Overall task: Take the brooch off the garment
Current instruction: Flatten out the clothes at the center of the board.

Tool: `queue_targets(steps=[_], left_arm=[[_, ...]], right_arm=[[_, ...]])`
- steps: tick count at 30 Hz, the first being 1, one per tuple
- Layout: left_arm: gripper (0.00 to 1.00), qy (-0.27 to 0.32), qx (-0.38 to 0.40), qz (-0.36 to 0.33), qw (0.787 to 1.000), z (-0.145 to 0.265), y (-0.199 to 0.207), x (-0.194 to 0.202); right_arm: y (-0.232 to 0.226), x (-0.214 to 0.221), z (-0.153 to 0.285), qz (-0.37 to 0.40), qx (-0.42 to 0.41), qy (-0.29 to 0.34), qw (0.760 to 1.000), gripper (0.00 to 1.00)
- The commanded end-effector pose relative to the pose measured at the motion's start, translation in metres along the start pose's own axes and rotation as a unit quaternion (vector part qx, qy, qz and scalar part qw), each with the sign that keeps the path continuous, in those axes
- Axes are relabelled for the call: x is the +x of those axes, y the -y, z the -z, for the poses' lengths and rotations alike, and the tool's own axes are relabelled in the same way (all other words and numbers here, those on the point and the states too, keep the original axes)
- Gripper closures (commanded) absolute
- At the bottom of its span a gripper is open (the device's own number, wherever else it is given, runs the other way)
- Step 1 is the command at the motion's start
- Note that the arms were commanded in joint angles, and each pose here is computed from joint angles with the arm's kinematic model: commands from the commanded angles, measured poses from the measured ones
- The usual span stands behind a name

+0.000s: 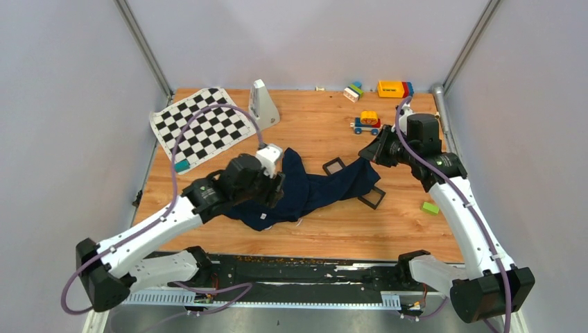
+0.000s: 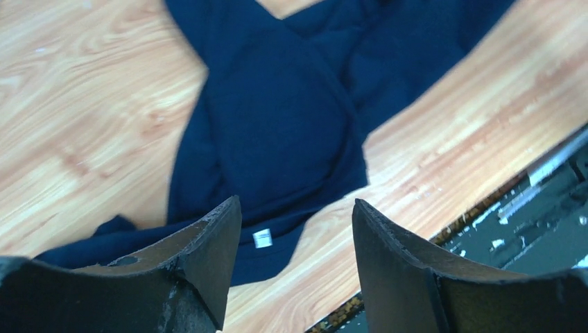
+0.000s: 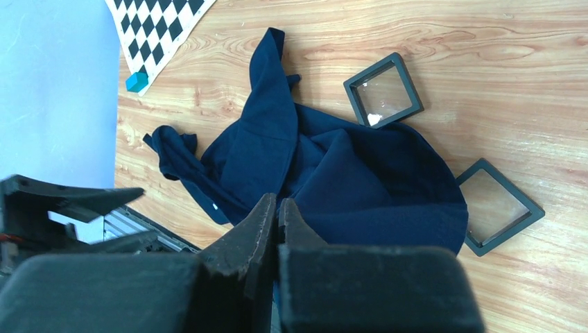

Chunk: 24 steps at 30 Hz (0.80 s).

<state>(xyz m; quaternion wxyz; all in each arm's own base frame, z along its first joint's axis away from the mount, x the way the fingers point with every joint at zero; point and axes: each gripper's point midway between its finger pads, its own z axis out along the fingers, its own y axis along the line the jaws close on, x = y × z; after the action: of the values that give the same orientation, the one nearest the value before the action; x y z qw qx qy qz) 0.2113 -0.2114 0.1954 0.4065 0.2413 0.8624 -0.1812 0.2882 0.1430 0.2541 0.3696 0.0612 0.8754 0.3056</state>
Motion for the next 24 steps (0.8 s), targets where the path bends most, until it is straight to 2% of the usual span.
queue_targets(steps=[1,6,8,12,14,17,19,21,22,24], left_arm=[[0.32,0.021,0.012,-0.045,0.999,-0.027,0.031,-0.006],[0.31,-0.019,0.045,-0.076,0.996,-0.062,0.06,0.013],[0.33,-0.039,0.048,-0.093,0.994,-0.076,0.068,0.022],[0.43,-0.085,0.032,-0.101,0.991,-0.1,0.072,0.041],[0.51,-0.109,0.025,-0.098,0.989,-0.112,0.072,0.053],[0.55,-0.121,0.026,-0.091,0.988,-0.12,0.076,0.058],[0.62,-0.128,0.024,-0.088,0.988,-0.125,0.077,0.062],[0.76,-0.135,0.019,-0.087,0.987,-0.128,0.075,0.066],[0.9,-0.139,0.014,-0.087,0.986,-0.128,0.074,0.067],[1.0,-0.137,-0.002,-0.082,0.987,-0.126,0.069,0.064]], right_arm=[[-0.014,-0.012,0.008,0.02,-0.03,0.029,0.999,1.0],[-0.01,-0.008,0.009,0.025,-0.026,0.028,0.999,1.0],[-0.008,-0.006,0.009,0.025,-0.024,0.029,0.999,1.0],[-0.008,-0.004,0.01,0.027,-0.025,0.028,0.999,1.0],[-0.007,-0.003,0.01,0.027,-0.025,0.028,0.999,1.0],[-0.005,-0.003,0.01,0.028,-0.021,0.029,0.999,1.0],[-0.005,-0.002,0.009,0.028,-0.021,0.028,0.999,1.0],[-0.004,-0.002,0.009,0.028,-0.02,0.028,0.999,1.0],[-0.004,-0.002,0.009,0.028,-0.019,0.028,0.999,1.0],[-0.003,-0.002,0.009,0.03,-0.016,0.03,0.999,1.0]])
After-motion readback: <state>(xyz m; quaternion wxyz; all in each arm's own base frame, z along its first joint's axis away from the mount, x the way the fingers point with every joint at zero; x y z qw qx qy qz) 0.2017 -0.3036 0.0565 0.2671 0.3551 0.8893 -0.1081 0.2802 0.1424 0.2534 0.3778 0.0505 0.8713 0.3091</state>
